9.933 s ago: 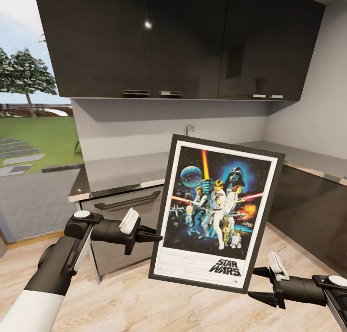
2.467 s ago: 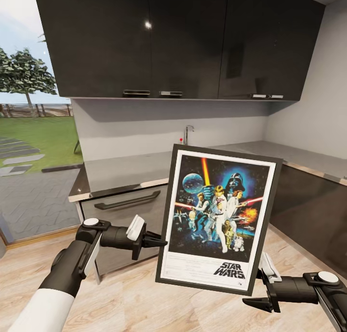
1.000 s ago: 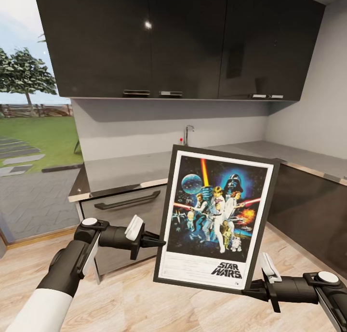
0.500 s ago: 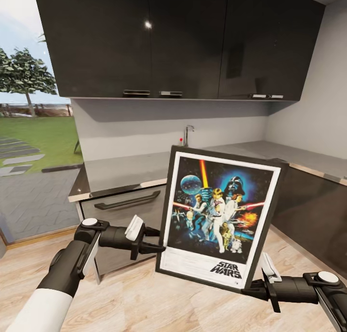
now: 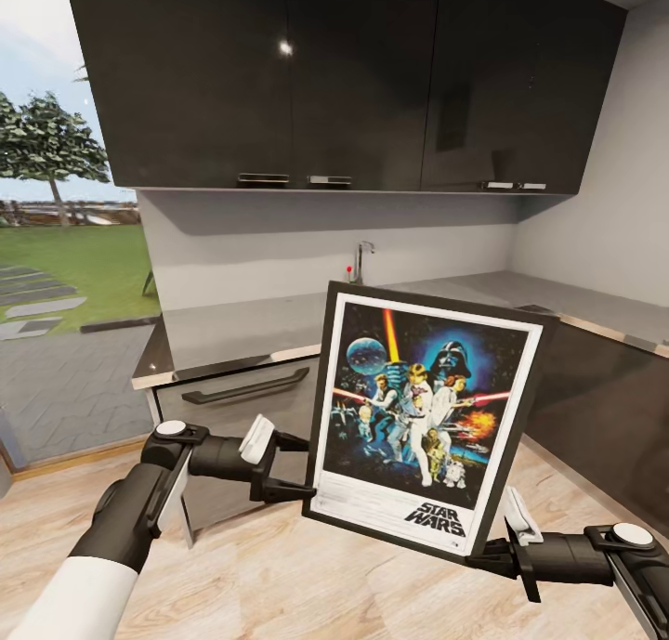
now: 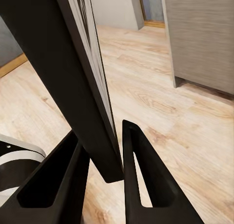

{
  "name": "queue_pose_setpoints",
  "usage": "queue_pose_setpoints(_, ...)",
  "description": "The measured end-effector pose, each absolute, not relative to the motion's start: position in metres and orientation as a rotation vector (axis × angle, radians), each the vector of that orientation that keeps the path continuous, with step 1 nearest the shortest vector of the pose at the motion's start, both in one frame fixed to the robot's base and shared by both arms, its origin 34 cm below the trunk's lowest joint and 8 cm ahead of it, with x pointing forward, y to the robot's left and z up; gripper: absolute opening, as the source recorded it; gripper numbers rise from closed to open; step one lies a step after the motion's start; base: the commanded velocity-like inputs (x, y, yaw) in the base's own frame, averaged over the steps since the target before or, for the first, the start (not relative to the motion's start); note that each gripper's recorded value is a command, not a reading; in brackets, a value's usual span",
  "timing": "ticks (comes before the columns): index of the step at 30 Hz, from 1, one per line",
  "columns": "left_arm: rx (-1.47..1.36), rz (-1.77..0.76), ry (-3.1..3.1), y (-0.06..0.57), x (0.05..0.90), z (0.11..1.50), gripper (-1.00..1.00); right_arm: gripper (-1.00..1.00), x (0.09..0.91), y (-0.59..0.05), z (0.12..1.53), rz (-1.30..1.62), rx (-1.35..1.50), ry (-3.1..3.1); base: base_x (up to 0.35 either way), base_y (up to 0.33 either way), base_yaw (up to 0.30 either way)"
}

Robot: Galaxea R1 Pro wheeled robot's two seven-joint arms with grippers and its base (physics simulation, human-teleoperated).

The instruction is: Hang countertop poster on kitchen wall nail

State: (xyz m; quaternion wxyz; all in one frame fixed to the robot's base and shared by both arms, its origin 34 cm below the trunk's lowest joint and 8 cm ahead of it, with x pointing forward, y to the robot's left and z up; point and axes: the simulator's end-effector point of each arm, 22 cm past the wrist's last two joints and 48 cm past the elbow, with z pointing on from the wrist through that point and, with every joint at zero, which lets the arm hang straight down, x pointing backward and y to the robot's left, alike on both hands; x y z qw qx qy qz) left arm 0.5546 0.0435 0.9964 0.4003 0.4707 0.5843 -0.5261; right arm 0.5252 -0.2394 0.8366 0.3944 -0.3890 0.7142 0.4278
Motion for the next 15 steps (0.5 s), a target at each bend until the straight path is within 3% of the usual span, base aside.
queue_pose_setpoints(9,1.182,-1.266,1.567,0.082,0.565,0.977,1.00,-1.00,0.525,-0.240,0.836,1.084,-0.986,1.812,0.000,0.000,0.000)
queue_pose_setpoints(15,1.202,-1.147,1.628,0.141,0.575,0.937,1.00,-1.00,0.526,-0.241,0.837,1.081,-0.980,1.814,0.000,0.000,0.000)
